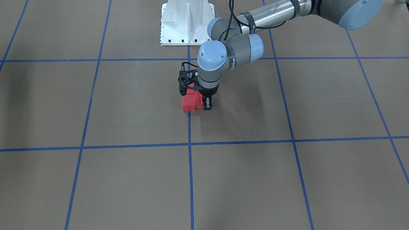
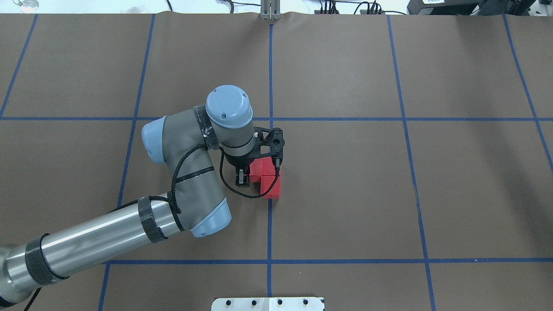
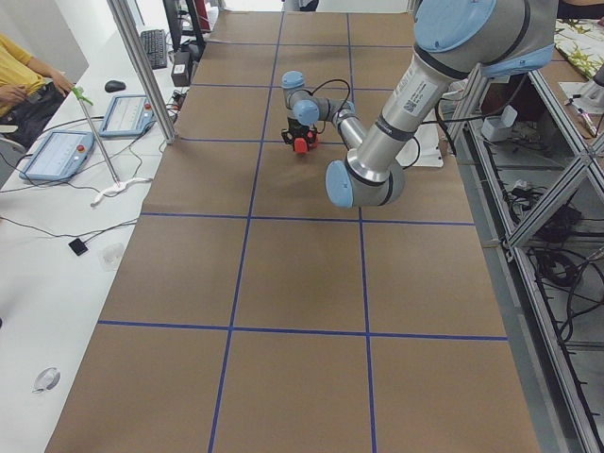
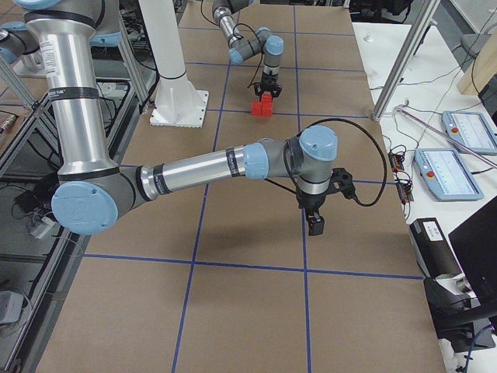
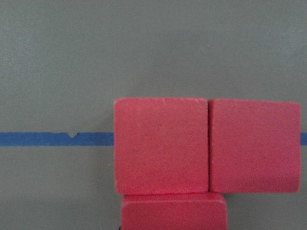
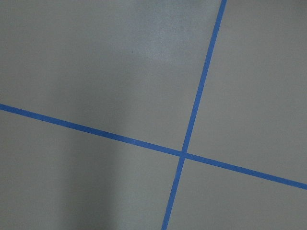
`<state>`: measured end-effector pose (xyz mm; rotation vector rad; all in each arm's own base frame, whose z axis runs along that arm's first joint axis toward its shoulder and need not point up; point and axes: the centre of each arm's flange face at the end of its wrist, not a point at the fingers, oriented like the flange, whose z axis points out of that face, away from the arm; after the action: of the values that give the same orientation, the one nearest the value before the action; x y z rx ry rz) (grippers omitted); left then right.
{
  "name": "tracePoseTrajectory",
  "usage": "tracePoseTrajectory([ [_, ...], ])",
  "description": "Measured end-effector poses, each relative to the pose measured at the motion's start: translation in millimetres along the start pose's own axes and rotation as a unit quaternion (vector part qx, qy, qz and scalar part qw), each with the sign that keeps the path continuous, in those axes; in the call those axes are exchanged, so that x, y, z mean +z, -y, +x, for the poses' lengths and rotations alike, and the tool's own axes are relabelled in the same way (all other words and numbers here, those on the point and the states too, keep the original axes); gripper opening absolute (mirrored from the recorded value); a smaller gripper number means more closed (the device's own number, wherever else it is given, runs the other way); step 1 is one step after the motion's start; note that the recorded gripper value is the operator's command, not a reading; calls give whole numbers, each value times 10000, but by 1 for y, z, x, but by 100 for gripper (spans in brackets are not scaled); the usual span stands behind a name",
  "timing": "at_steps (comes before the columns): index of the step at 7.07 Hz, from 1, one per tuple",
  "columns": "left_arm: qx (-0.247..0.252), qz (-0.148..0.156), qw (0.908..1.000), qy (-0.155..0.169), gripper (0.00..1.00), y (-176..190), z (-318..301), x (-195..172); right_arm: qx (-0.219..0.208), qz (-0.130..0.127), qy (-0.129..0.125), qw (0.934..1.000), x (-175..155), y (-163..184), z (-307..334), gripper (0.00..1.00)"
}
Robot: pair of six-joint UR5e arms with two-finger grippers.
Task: Form red blocks into L shape at center
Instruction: 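Lower the cube against the farther center cube and hold it there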
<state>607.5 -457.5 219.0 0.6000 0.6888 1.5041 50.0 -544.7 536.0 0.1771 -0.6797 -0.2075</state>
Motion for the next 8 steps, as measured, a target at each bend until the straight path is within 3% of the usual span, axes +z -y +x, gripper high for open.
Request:
tracePoseTrajectory([
  [8, -7, -9, 10000, -2, 70, -1, 0, 1, -6, 8, -1, 10000, -1, 1, 0, 100],
])
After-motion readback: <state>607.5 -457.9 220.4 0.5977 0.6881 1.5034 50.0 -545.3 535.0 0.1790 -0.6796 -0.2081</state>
